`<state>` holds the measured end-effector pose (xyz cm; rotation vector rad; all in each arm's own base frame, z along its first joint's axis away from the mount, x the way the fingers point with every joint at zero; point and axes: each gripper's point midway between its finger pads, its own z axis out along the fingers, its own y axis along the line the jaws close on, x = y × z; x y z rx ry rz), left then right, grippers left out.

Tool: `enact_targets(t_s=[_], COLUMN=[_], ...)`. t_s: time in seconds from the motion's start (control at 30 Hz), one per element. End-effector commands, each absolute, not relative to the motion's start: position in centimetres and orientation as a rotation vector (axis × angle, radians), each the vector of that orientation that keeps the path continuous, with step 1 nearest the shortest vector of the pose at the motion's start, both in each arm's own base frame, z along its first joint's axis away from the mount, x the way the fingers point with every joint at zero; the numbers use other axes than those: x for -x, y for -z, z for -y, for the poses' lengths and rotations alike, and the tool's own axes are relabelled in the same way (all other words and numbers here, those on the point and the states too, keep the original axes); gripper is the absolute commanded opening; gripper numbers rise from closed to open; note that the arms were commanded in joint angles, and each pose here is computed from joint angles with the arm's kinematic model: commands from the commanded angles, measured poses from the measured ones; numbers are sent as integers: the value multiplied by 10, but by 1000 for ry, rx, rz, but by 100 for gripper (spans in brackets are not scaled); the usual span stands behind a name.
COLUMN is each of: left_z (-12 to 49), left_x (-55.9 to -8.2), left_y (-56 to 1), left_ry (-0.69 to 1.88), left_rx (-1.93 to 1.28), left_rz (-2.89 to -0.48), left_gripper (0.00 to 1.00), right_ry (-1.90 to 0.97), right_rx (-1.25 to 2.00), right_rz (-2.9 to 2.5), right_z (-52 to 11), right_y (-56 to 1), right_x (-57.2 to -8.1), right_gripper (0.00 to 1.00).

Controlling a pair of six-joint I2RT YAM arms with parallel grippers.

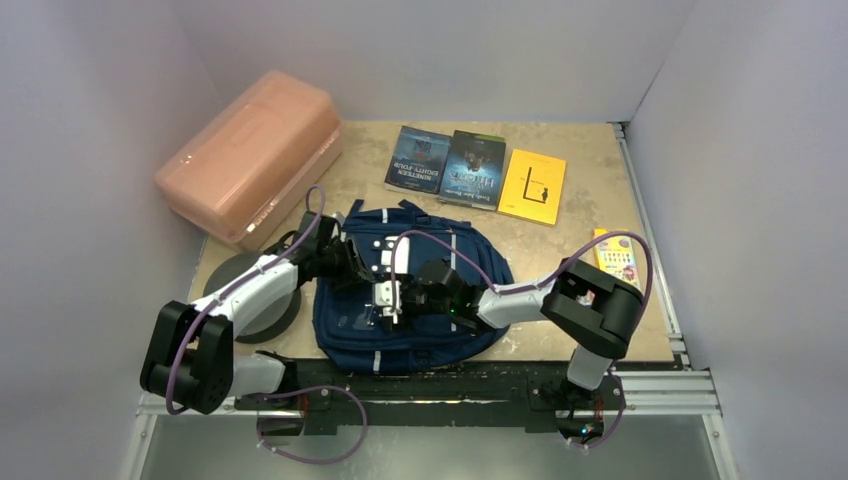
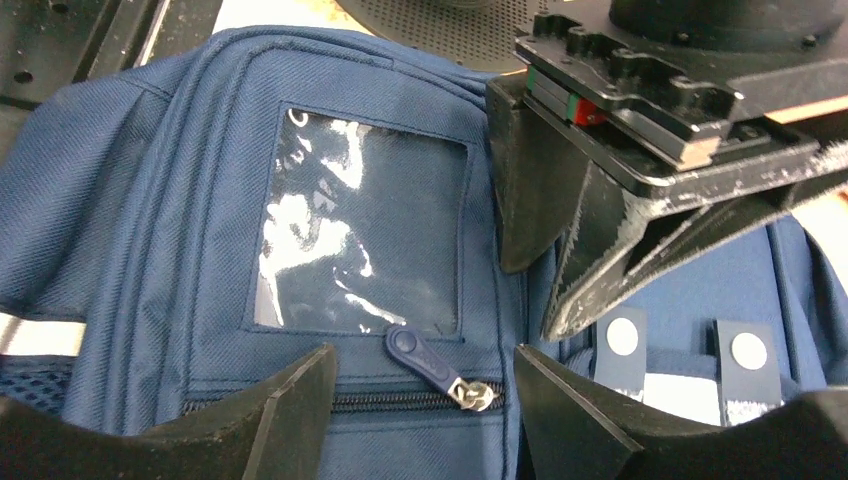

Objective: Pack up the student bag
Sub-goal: Unzip the student bag at the center of the board.

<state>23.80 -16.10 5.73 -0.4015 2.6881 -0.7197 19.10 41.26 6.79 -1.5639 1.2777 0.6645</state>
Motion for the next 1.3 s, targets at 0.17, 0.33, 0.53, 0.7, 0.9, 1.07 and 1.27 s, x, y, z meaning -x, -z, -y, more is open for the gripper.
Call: enact_targets(t_s=[0.17, 0.33, 0.53, 0.7, 0.9, 1.07, 1.27], left_z=[160, 159, 158, 155, 151, 150, 150], left_x=[-226, -225, -227, -226, -227, -231, -234], left_y=[-40, -35, -32, -29, -28, -27, -19], left_ry=[712, 702, 684, 661, 633, 620, 612], left_rx=[424, 429, 436, 444, 450, 452, 479], left_rz=[-2744, -2751, -2759, -2762, -2764, -2768, -2781], left_gripper=[40, 40, 37, 37, 35, 35, 33], right_ry=[-609, -523, -572, -743, -981, -1111, -1284], right_rx=[1692, 1646, 1522, 1317, 1236, 1280, 1414], right_rz=[-1207, -1252, -1324, -1393, -1442, -1475, -1448], right_z=[-426, -419, -414, -415, -416, -417, -407], right_y=[-45, -46, -66, -101, -121, -114, -105], right_x=[-199, -212, -211, -200, -176, -156, -115], right_gripper=[50, 26, 0, 0, 0, 0, 0])
